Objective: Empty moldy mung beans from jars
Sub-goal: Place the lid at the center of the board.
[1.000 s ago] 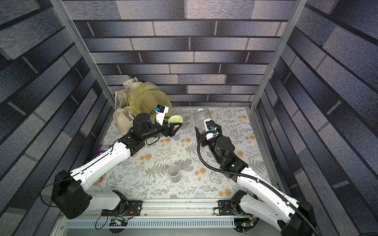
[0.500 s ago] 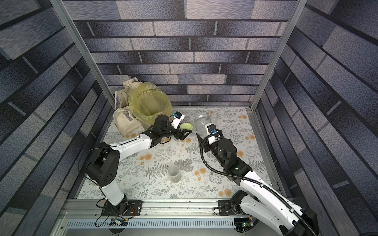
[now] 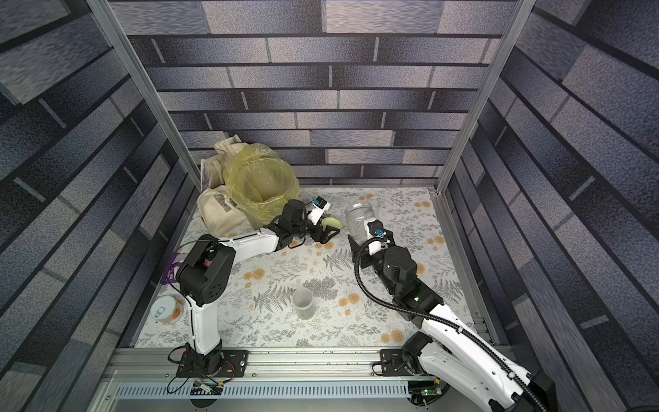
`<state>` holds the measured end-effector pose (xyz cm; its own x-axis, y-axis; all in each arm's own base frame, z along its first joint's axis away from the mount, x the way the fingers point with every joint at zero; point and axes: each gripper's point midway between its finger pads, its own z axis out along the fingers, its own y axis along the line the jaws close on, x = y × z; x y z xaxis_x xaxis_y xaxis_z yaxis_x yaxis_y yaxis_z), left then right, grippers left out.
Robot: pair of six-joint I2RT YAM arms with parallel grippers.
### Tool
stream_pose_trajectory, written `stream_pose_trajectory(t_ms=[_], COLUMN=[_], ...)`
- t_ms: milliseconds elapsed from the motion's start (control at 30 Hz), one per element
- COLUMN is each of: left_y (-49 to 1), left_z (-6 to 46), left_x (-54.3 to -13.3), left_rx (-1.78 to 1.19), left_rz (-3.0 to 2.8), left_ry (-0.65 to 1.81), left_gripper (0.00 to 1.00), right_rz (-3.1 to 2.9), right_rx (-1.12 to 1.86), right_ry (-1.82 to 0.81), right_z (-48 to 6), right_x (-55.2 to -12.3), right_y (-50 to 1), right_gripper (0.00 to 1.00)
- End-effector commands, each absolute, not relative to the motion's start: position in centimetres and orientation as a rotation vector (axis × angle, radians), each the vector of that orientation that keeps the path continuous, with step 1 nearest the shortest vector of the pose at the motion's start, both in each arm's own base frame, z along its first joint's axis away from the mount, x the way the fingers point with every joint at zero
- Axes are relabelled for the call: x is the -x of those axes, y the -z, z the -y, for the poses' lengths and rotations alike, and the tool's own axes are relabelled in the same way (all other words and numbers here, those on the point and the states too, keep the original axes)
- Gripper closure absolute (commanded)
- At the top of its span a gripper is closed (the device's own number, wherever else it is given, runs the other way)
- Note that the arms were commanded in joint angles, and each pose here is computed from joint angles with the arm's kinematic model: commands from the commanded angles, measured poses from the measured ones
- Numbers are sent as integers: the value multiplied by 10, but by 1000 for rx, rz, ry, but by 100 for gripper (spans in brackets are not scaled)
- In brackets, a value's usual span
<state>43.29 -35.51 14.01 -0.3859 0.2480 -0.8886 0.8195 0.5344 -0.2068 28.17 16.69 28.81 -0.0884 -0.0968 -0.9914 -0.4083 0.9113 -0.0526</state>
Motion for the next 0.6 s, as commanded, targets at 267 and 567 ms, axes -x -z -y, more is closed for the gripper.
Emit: stream_pose_trajectory(t_ms=[267, 567], left_y=[-143, -173], left_z=[349, 329], left_x=[-446, -435], left_rx=[-782, -639], left_rz=[-1951, -1978], left_ry=[817, 777], left_gripper=[1, 0], right_rz=[-1567, -1562], right_rx=[308, 314], right_ry=[-303, -333], right_z=[-159, -162], right_x=[-284, -285], right_y=[-315, -317], right_gripper=[61, 61])
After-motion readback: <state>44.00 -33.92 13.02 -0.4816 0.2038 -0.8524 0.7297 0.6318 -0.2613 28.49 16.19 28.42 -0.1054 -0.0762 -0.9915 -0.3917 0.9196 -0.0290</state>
